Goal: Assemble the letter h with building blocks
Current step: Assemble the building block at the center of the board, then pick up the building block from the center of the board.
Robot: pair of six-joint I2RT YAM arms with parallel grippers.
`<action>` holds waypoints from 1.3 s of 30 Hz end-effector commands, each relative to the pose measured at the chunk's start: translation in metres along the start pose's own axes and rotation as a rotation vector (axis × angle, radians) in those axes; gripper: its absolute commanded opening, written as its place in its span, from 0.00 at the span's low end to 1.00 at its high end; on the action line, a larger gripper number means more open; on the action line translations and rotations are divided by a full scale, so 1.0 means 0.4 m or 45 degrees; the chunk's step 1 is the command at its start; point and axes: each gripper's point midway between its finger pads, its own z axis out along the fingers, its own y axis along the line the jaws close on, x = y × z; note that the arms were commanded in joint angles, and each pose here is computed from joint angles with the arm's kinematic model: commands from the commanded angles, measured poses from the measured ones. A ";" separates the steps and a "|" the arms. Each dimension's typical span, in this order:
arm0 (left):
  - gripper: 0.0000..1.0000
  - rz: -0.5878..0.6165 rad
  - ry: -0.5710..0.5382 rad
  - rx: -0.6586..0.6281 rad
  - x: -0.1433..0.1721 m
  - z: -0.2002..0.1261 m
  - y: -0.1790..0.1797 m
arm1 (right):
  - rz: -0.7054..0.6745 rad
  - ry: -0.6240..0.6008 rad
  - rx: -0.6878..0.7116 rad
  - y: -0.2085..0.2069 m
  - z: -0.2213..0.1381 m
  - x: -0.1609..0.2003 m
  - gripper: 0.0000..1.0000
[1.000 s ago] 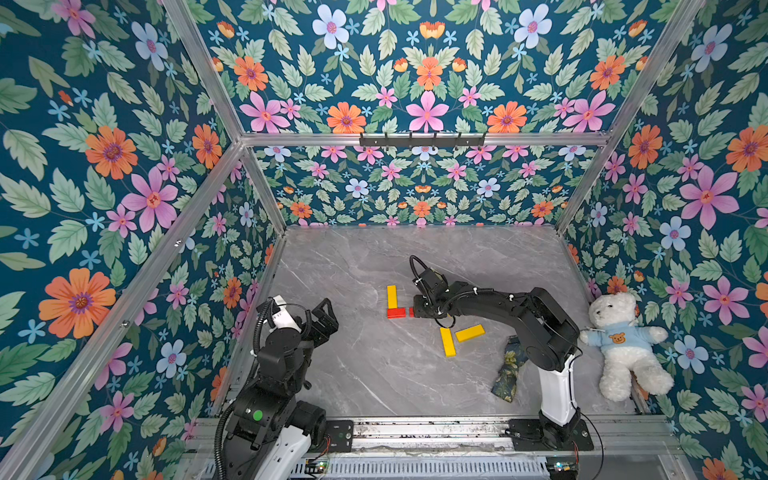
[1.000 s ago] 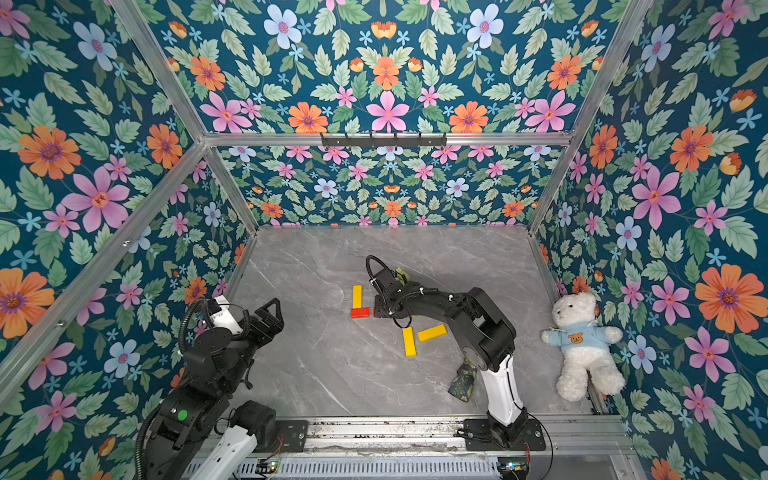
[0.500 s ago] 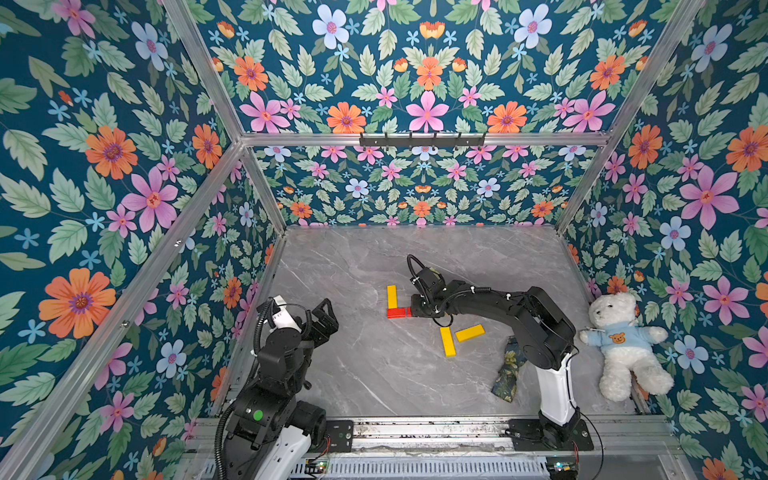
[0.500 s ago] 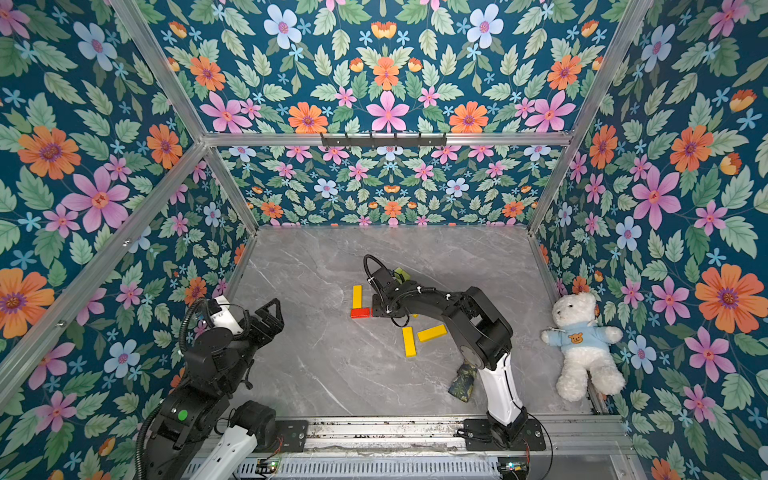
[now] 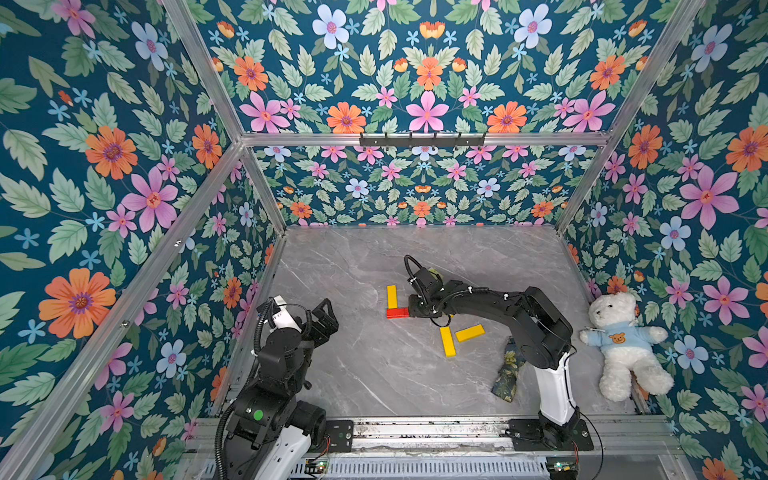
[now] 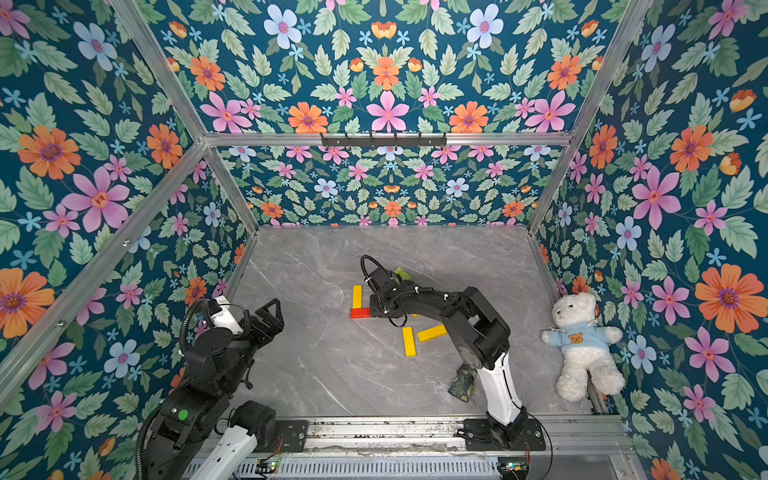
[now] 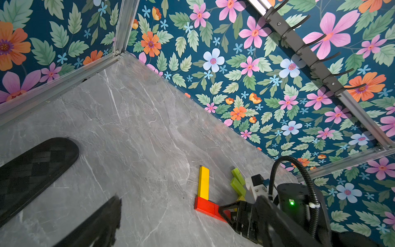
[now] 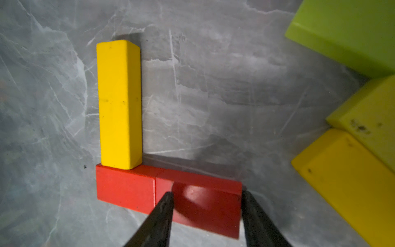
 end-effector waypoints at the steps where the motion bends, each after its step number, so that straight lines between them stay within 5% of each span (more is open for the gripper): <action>1: 1.00 0.000 -0.031 -0.003 -0.012 0.000 -0.001 | 0.004 0.038 0.044 -0.019 0.000 0.022 0.59; 9: 1.00 -0.003 -0.028 0.005 -0.012 0.002 -0.005 | 0.011 -0.043 0.027 -0.003 -0.050 -0.019 0.67; 19: 1.00 0.001 -0.023 0.027 -0.014 0.002 -0.016 | -0.034 -0.203 -0.045 0.016 -0.224 -0.072 0.68; 25: 1.00 0.021 -0.014 0.048 -0.018 0.004 -0.030 | -0.004 -0.181 -0.077 -0.020 -0.313 -0.012 0.66; 39: 1.00 0.064 0.022 0.062 -0.012 0.019 -0.047 | -0.065 0.122 0.107 -0.151 -0.319 0.249 0.61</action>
